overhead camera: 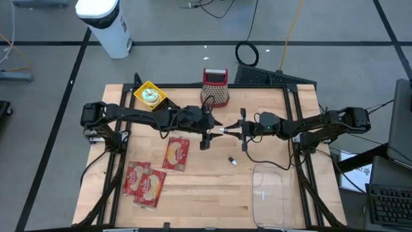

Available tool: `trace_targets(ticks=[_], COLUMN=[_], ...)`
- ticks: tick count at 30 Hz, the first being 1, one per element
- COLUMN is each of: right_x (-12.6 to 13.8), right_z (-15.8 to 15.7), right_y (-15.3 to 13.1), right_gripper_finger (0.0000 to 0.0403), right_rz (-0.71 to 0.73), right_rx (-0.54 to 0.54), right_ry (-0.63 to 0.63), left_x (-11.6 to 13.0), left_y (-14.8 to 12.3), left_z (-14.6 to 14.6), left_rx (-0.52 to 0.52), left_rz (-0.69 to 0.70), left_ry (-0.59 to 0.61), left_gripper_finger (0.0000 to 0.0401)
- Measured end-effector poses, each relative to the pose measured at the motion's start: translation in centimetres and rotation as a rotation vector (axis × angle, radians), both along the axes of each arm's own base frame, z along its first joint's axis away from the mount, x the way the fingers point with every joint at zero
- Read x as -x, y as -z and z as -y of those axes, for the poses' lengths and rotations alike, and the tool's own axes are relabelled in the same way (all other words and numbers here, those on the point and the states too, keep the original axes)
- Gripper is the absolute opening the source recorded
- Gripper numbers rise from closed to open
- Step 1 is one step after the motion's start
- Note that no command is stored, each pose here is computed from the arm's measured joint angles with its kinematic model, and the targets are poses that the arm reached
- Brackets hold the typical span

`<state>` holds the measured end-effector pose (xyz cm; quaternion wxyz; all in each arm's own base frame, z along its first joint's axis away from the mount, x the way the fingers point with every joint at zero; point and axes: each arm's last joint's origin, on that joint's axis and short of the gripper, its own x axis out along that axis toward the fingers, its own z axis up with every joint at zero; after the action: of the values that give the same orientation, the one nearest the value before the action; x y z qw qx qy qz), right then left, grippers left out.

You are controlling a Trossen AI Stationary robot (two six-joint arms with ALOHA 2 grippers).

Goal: Pick & Place Food Item
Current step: Put the brown food coloring bottle into the black bin

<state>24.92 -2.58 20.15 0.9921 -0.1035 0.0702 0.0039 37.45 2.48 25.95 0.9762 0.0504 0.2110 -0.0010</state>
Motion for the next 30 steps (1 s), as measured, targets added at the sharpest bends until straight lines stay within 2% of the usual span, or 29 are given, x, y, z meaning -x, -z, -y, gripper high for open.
trace_targets(ticks=[13,23,30], right_x=[0.0,0.0,0.0], right_z=[0.0,-0.1,0.0], right_y=[0.0,-0.1,-0.3], right_gripper_finger=[0.0055,0.0059,0.0099], right_rz=[0.002,0.008,0.025], right_rx=[-0.005,-0.008,-0.002], right_ry=[-0.018,-0.022,-0.021], left_x=[0.0,0.0,1.3], left_y=[0.0,0.0,-1.5], left_z=[-0.5,-0.5,-0.5], left_rx=[0.01,0.005,-0.008], left_rz=[0.0,0.0,-0.008], left_ry=[-0.012,0.021,-0.013], left_gripper_finger=[0.011,0.0047,0.0046])
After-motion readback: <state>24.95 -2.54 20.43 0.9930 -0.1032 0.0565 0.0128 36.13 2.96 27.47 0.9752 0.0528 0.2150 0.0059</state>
